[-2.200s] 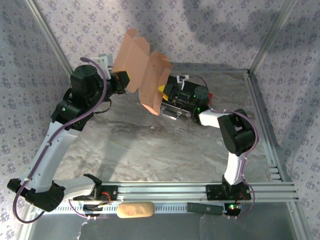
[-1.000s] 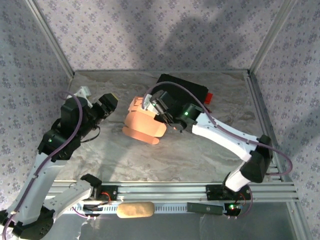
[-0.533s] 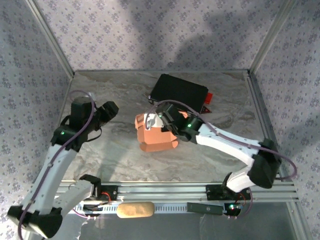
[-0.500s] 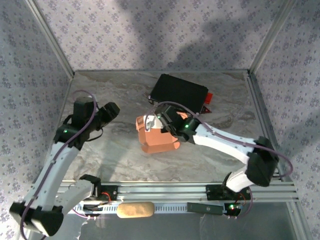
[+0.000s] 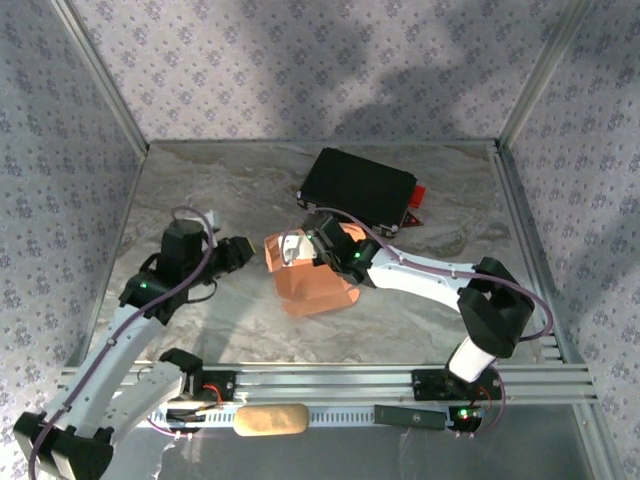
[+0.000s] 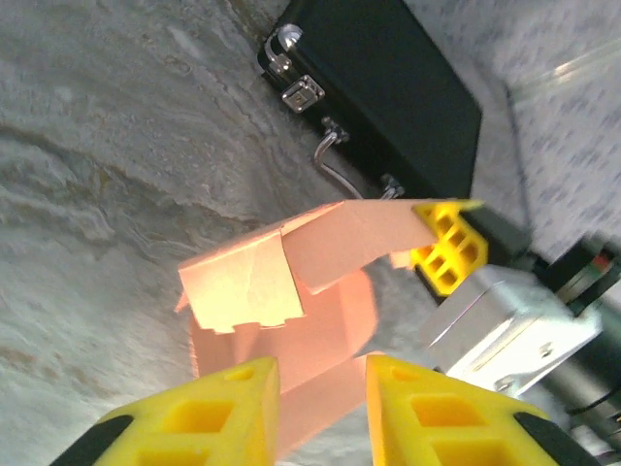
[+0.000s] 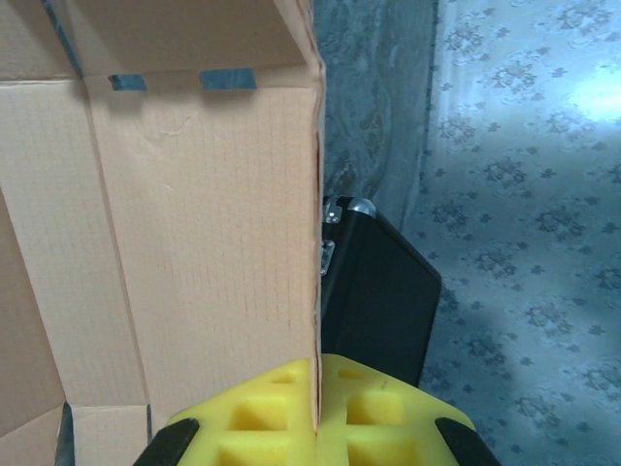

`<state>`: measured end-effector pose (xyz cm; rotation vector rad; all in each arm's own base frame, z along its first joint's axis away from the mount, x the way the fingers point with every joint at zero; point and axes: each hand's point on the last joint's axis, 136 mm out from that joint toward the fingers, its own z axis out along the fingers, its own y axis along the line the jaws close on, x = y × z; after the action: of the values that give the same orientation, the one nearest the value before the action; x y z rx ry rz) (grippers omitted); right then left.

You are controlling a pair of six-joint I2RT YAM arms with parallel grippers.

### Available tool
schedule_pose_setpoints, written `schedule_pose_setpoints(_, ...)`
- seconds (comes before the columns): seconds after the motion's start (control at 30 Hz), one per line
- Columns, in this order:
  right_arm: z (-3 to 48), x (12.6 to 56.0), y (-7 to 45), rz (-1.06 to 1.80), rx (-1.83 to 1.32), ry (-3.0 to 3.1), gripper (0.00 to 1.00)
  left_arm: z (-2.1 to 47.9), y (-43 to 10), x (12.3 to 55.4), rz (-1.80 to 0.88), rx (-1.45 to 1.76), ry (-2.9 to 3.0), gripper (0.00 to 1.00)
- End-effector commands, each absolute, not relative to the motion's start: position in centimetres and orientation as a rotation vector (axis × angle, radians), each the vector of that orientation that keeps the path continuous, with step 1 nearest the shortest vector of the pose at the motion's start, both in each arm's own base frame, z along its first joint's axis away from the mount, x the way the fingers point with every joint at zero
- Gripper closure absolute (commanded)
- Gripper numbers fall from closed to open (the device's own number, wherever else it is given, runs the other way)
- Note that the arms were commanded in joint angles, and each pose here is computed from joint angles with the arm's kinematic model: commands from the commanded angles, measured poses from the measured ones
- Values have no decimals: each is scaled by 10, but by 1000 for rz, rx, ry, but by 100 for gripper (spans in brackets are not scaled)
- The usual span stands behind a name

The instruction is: Fold the paper box

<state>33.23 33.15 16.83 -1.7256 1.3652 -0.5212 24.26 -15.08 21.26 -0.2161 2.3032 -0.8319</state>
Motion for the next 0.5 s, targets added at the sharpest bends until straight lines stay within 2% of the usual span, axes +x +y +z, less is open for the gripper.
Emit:
schedule_pose_setpoints(0.0,181,335,340,-456,-1709,1377,100,179,-155,245,-584,111,2261,67)
schedule_pose_setpoints(0.07,179,334,340,-447,-1722,1382,100,172,-158,248,-461,183,2194,55)
schedule_pose_setpoints(0.17,176,333,341,-434,-1731,1394,100,168,-161,253,-401,216,2143,46)
schedule_pose_setpoints(0.47,177,334,344,-405,-1734,1413,100,158,-176,263,-308,306,2051,36)
